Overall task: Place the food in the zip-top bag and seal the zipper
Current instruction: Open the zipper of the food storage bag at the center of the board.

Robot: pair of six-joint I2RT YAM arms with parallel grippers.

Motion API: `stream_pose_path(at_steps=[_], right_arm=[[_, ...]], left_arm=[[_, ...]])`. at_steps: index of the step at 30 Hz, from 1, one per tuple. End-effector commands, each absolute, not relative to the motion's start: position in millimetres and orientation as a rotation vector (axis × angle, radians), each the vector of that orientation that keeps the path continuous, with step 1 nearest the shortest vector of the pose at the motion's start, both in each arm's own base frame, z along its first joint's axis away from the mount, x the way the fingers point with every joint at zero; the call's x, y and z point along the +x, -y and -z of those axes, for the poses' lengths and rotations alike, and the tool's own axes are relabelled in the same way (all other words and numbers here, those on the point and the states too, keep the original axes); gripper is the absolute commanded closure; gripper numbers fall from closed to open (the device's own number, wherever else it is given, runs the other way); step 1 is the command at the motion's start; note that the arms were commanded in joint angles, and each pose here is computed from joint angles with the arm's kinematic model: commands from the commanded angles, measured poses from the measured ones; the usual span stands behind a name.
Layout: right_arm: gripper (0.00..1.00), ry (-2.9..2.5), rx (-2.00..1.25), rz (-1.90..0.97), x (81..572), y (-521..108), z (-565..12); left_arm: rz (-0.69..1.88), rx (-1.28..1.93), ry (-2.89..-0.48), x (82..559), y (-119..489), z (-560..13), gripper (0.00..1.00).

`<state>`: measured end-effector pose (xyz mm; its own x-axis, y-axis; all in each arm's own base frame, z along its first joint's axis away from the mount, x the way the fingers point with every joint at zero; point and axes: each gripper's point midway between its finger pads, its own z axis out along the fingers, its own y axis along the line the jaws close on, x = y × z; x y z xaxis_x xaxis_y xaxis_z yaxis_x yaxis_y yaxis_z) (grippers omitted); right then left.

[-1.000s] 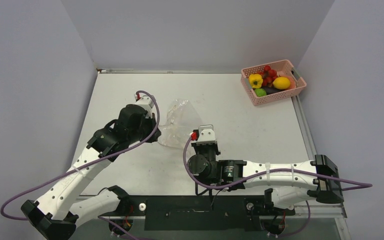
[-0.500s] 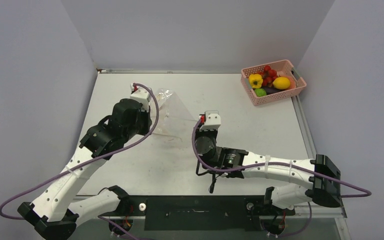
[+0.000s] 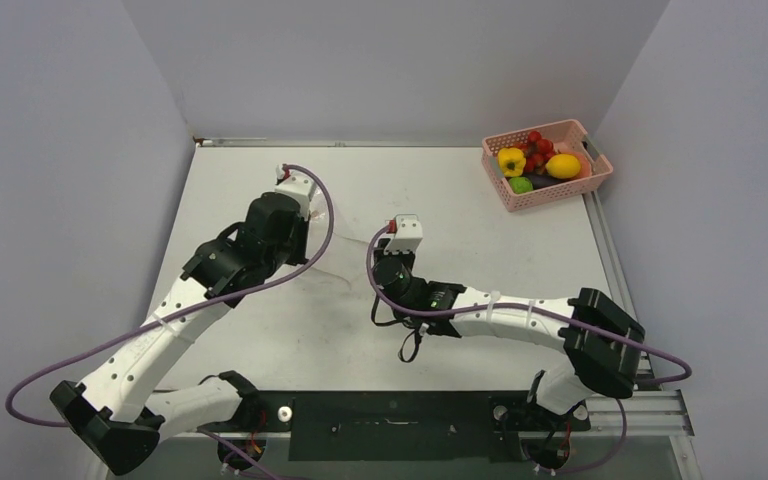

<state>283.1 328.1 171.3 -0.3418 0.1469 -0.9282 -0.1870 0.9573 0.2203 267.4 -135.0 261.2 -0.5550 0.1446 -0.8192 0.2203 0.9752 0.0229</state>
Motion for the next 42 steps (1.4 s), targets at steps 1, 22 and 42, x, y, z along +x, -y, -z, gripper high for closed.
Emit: stream_pose_path(at_steps=[1,22,42], right_arm=[[0.95,-1.909,0.053,-0.468,293,-335,-167],[0.56,-1.922,-0.149,-0.563,292,-352,-188],[0.43,-1.831,-0.416,-0.679,279,-401,-226]], left_arm=[[0.063,0.239,-2.116,282,136,-265,1.0],[0.107,0.302,-2.126,279,145,-230,1.0],[0.158,0.326,-2.111,273,149,-233,1.0]])
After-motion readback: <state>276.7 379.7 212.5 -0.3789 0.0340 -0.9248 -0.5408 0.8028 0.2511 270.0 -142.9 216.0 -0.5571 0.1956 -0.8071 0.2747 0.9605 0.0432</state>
